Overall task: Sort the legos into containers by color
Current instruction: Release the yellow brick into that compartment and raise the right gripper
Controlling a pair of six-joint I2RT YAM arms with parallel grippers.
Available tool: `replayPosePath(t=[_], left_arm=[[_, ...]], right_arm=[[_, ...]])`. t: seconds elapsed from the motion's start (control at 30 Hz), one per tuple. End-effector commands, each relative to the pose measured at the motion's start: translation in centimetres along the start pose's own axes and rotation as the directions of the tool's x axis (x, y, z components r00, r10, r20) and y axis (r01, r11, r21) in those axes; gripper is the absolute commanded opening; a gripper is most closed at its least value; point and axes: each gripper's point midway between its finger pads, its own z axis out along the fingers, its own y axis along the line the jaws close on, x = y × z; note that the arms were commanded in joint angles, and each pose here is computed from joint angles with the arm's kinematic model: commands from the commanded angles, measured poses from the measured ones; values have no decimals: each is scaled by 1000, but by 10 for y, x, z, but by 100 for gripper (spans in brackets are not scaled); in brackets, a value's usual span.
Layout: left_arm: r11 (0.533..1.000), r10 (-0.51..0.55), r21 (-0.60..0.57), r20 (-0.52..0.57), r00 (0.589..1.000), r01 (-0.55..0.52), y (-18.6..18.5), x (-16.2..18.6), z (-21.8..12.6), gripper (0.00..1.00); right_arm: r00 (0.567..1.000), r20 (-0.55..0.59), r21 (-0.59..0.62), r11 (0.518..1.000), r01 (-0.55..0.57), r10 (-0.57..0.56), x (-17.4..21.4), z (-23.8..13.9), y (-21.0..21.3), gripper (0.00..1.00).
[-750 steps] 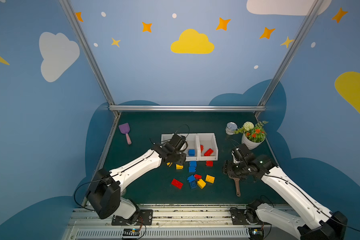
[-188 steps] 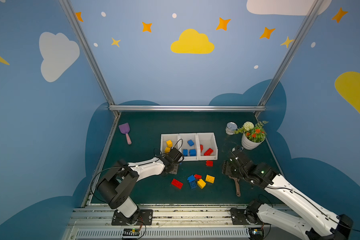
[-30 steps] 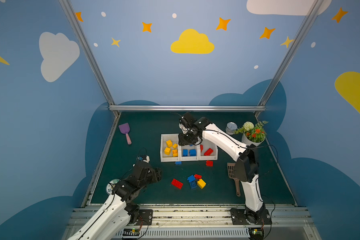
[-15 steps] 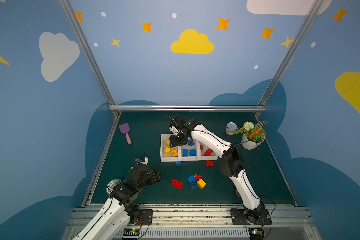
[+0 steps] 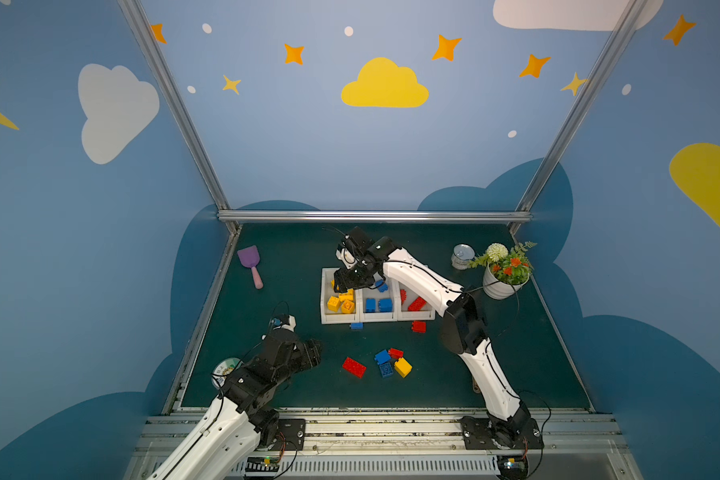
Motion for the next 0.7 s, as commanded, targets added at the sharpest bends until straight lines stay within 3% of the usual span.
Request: replayPosePath(t=[0.0, 0.37, 0.67], left_arm=[[1000, -2, -12, -10, 1000, 2, 4, 5, 1, 73], [998, 45, -45, -28, 999, -46, 4, 4, -1, 73], [988, 153, -19, -82, 985, -155, -20, 3, 8, 73]], right_arm=[[999, 39, -24, 1000, 8, -7, -9, -21, 11, 69], [997, 69, 10, 1000, 17, -17, 1, -58, 9, 69], [996, 26, 123, 988, -89, 87, 47, -101, -32, 70]])
